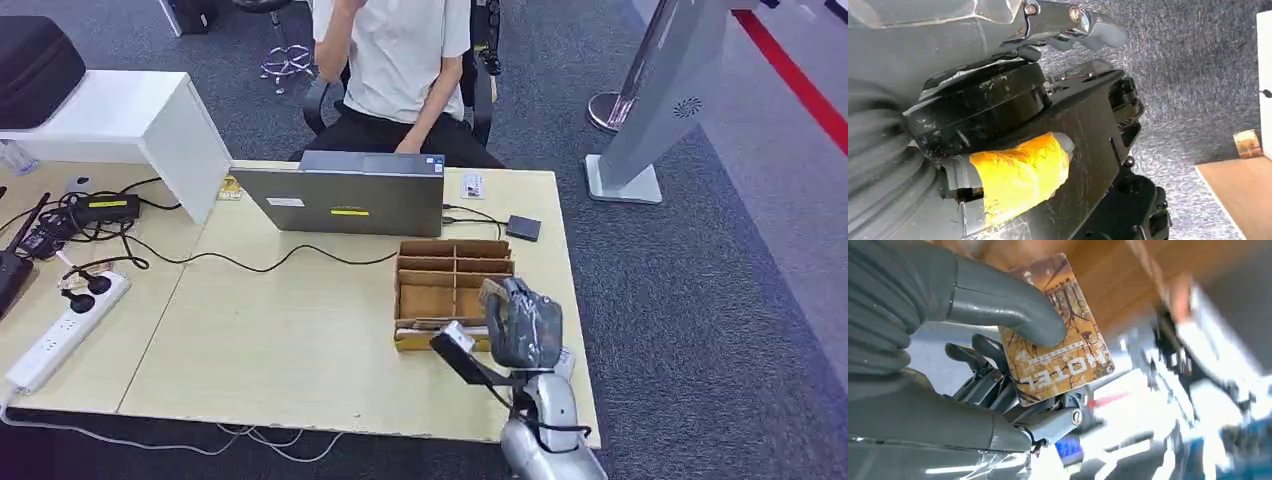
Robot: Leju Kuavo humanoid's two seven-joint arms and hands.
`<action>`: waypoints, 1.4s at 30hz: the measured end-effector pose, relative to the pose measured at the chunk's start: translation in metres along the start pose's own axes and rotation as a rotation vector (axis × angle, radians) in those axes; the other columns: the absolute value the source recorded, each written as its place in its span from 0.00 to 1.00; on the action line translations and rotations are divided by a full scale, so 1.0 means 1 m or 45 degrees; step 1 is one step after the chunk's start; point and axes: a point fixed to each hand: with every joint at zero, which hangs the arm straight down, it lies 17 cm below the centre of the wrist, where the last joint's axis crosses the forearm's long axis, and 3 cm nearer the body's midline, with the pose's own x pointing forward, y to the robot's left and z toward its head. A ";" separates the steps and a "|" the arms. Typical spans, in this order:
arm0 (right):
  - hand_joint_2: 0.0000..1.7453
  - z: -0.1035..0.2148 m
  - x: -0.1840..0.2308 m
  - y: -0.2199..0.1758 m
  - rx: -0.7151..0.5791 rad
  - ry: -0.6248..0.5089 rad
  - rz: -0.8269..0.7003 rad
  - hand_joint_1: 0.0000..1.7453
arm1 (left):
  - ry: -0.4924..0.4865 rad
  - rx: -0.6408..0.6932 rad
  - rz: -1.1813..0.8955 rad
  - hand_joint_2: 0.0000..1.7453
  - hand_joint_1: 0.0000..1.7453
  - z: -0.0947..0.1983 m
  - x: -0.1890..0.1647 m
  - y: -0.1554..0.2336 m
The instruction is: Pass the card to the sensor for recognition and then transmit it.
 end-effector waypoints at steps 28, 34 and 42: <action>1.00 -0.245 -0.097 -0.208 -0.229 0.121 0.510 1.00 | 0.064 -0.077 -0.054 1.00 0.00 -0.002 -0.002 -0.010; 1.00 -0.244 -0.115 -0.197 -0.169 0.165 0.543 0.00 | 0.063 -0.091 -0.051 1.00 0.00 -0.002 -0.001 -0.012; 1.00 -0.232 -0.141 -0.185 -0.115 0.215 0.573 0.00 | 0.074 -0.088 -0.053 1.00 0.00 -0.002 -0.002 -0.011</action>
